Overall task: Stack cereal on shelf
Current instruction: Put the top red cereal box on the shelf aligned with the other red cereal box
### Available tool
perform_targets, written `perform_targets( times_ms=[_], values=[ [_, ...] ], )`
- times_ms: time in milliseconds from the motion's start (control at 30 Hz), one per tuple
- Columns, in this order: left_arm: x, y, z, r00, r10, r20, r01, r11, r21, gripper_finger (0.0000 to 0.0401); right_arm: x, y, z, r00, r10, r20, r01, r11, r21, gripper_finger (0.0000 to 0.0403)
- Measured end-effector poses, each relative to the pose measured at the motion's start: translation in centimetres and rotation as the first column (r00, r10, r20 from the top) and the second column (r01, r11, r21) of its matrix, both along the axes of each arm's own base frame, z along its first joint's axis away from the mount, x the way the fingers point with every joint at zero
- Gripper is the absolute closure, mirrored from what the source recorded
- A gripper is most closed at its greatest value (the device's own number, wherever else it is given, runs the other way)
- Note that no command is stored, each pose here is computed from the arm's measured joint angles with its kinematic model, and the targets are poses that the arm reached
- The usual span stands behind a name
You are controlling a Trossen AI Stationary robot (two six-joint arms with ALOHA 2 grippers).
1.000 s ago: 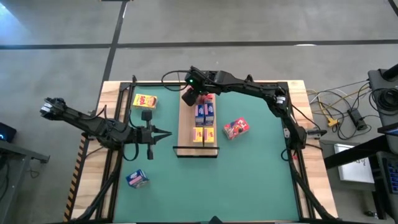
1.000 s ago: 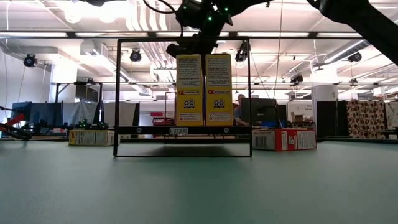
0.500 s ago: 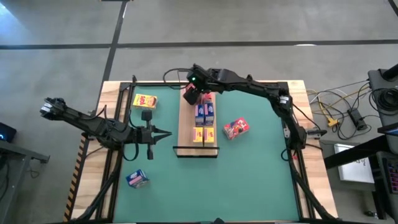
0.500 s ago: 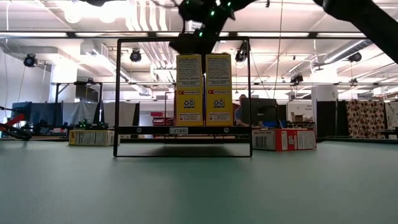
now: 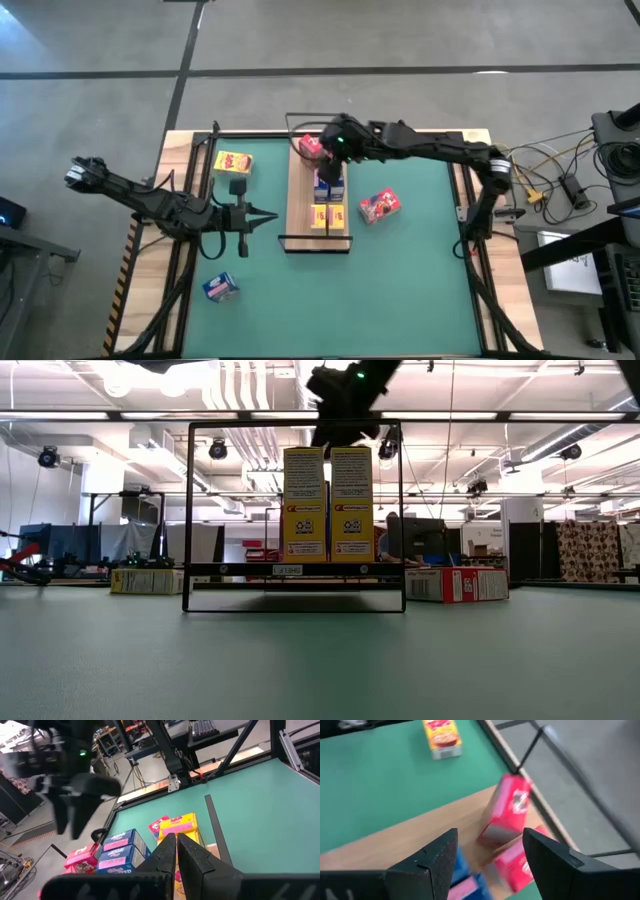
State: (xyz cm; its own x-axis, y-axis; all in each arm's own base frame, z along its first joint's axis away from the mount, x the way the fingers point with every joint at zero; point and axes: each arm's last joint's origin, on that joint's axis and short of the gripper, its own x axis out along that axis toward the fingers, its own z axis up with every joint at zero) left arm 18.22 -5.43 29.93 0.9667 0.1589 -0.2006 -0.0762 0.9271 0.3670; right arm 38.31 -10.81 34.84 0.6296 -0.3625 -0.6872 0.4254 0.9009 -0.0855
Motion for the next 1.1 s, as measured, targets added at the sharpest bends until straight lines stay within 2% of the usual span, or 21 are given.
perform_targets(
  times_ms=[233, 433, 567, 733, 800, 933, 1100],
  values=[
    [1.3, -0.1, -0.3, 1.0, 0.014, 0.023, -0.014, 1.0, 0.011, 0.0401, -3.6, 2.2, -3.3, 0.979, 0.142, 0.145, -0.143, 0.99, -0.003, 0.0189],
    [3.4, 0.7, -0.9, 0.997, 0.068, 0.035, -0.07, 0.996, 0.052, 0.0401, -6.4, 2.9, -5.8, 0.945, 0.228, 0.235, -0.206, 0.972, -0.115, 0.0199],
    [4.8, 3.1, -1.3, 0.984, 0.172, 0.035, -0.175, 0.977, 0.124, 0.0401, -8.2, 3.2, -6.6, 0.927, 0.267, 0.262, -0.221, 0.956, -0.192, 0.0218],
    [5.3, 8.8, -1.4, 0.94, 0.339, 0.045, -0.341, 0.922, 0.18, 0.0401, -10.2, 3.4, -7.3, 0.913, 0.291, 0.285, -0.221, 0.941, -0.255, 0.0244],
    [5.1, 11.4, -1.6, 0.937, 0.346, 0.04, -0.348, 0.927, 0.14, 0.0401, -10.9, 3.6, -7.5, 0.908, 0.296, 0.296, -0.218, 0.938, -0.27, 0.0257],
    [4.4, 16.1, -2.5, 0.946, 0.322, 0.035, -0.322, 0.947, -0.021, 0.0401, -11.8, 3.8, -7.9, 0.9, 0.298, 0.317, -0.211, 0.936, -0.282, 0.0286],
    [3.8, 20.6, -4.3, 0.883, 0.47, 0.012, -0.463, 0.872, -0.158, 0.0401, -12.2, 3.9, -7.5, 0.891, 0.278, 0.36, -0.189, 0.946, -0.263, 0.032]
  ],
)
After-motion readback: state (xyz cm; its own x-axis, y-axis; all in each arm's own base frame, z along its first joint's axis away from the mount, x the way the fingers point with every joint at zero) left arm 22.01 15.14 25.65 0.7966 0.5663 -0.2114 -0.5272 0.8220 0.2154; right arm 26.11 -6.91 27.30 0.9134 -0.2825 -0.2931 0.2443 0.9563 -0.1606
